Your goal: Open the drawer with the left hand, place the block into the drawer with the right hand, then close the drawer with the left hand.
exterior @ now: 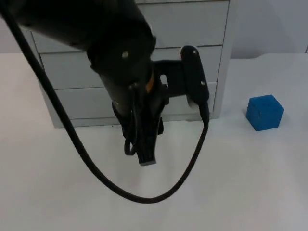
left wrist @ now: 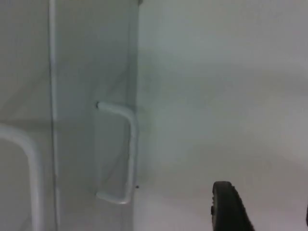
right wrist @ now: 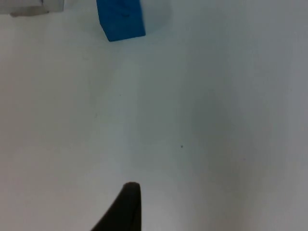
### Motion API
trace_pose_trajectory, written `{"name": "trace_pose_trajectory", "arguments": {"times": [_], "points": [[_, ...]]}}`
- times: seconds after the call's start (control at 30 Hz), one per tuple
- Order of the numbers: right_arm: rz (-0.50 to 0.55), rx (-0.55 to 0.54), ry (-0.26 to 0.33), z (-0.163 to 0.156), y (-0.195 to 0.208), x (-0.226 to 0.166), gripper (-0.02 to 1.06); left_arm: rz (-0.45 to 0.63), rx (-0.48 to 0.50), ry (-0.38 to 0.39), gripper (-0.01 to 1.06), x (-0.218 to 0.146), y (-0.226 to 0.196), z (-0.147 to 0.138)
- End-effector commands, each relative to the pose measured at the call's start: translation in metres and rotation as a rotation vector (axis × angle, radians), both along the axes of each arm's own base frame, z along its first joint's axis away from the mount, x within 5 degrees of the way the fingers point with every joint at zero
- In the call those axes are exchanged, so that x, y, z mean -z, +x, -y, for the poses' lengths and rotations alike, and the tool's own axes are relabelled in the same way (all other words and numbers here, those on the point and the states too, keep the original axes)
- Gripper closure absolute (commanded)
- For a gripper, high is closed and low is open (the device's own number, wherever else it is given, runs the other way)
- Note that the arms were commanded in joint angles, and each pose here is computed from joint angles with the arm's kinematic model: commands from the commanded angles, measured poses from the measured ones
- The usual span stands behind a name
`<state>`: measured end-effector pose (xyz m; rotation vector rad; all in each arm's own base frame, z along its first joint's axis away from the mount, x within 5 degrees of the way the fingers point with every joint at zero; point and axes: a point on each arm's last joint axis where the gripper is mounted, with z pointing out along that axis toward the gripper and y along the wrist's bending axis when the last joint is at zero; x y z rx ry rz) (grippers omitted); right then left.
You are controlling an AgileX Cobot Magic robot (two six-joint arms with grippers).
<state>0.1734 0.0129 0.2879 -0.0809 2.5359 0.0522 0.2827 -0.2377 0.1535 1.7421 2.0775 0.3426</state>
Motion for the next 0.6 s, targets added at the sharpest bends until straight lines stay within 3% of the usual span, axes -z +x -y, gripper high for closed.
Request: {"name": "trace_pose_trajectory", "arguments": {"times": [0.0, 0.1, 0.3, 0.57], "points": [[0.007, -0.003, 0.001, 0.000, 0.000, -0.002, -0.01, 0.069, 0.038, 0.012, 0.65, 0.003, 0.007, 0.004], [0.007, -0.003, 0.001, 0.000, 0.000, -0.002, -0.01, 0.152, 0.089, 0.074, 0.65, 0.016, 0.017, 0.005], [0.007, -0.003, 0.001, 0.000, 0.000, -0.002, -0.01, 0.203, 0.122, 0.107, 0.65, 0.030, 0.023, 0.007], [0.016, -0.003, 0.001, 0.000, 0.001, -0.003, -0.01, 0.192, 0.047, 0.120, 0.65, 0.052, 0.045, -0.003]]}}
